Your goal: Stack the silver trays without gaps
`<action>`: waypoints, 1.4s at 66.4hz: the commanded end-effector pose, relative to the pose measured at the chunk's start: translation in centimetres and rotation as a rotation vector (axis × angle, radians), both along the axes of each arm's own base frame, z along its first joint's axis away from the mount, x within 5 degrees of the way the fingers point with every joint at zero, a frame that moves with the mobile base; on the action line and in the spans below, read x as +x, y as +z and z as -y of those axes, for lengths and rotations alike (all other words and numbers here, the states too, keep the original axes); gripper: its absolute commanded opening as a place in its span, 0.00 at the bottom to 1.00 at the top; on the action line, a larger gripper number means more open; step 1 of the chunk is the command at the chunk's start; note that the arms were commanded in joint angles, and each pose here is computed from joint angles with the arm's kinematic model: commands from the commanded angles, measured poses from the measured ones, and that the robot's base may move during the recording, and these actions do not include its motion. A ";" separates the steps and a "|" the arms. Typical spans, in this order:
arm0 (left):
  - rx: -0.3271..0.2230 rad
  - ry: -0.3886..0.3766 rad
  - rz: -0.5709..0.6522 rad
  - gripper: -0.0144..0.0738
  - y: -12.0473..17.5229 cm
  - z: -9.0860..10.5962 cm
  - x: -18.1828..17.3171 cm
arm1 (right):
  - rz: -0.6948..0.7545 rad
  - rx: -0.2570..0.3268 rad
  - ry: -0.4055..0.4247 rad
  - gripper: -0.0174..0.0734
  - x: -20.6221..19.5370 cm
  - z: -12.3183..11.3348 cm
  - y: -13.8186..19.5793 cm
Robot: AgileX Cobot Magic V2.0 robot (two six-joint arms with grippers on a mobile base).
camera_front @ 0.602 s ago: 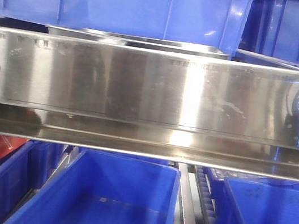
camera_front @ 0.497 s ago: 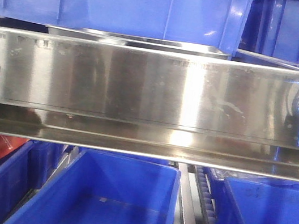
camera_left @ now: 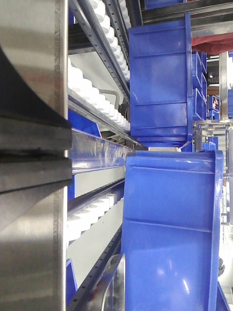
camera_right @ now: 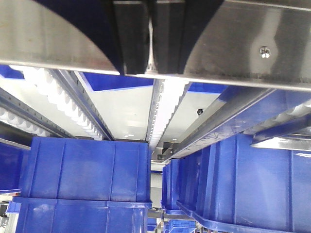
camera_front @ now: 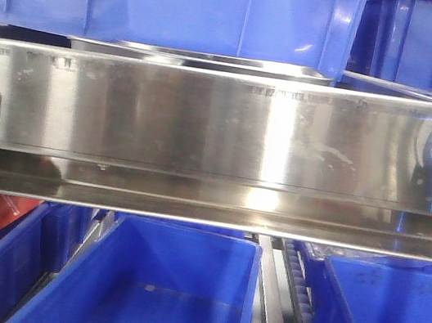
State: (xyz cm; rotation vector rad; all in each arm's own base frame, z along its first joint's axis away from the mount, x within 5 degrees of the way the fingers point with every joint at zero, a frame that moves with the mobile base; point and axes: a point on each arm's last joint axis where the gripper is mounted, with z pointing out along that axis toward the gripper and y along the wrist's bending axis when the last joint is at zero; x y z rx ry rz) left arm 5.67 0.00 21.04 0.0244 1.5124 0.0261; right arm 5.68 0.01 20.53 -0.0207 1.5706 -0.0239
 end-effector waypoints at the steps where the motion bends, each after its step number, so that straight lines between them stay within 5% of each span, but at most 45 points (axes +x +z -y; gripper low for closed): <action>1: 0.005 0.001 0.018 0.17 0.2 0.0 -0.1 | 0.034 0.004 -0.008 0.17 0.0 0.1 0.3; 19: 0.005 0.001 0.050 0.17 0.5 0.0 -0.1 | 0.092 0.004 -0.012 0.17 -0.1 0.1 0.8; 27: 0.005 0.000 0.137 0.17 1.3 0.0 -0.2 | 0.232 0.003 -0.024 0.17 -0.3 0.2 2.1; 38: 0.005 -0.003 0.427 0.17 3.7 0.0 -1.1 | 0.585 0.002 -0.052 0.17 -1.6 0.4 5.0; 48: 0.008 -0.003 0.500 0.17 5.5 0.1 -1.7 | 0.703 0.003 -0.054 0.17 -2.7 0.4 8.1; 64: 0.008 0.000 0.462 0.17 10.5 0.0 -3.0 | 0.614 0.003 -0.025 0.17 -4.5 0.2 14.5; 75: 0.008 0.002 0.367 0.17 13.8 0.0 -2.2 | 0.382 0.000 -0.005 0.17 -2.3 0.0 18.3; 93: 0.006 0.006 -0.106 0.17 18.0 -0.1 4.1 | -0.065 0.000 0.020 0.17 5.4 -0.1 20.6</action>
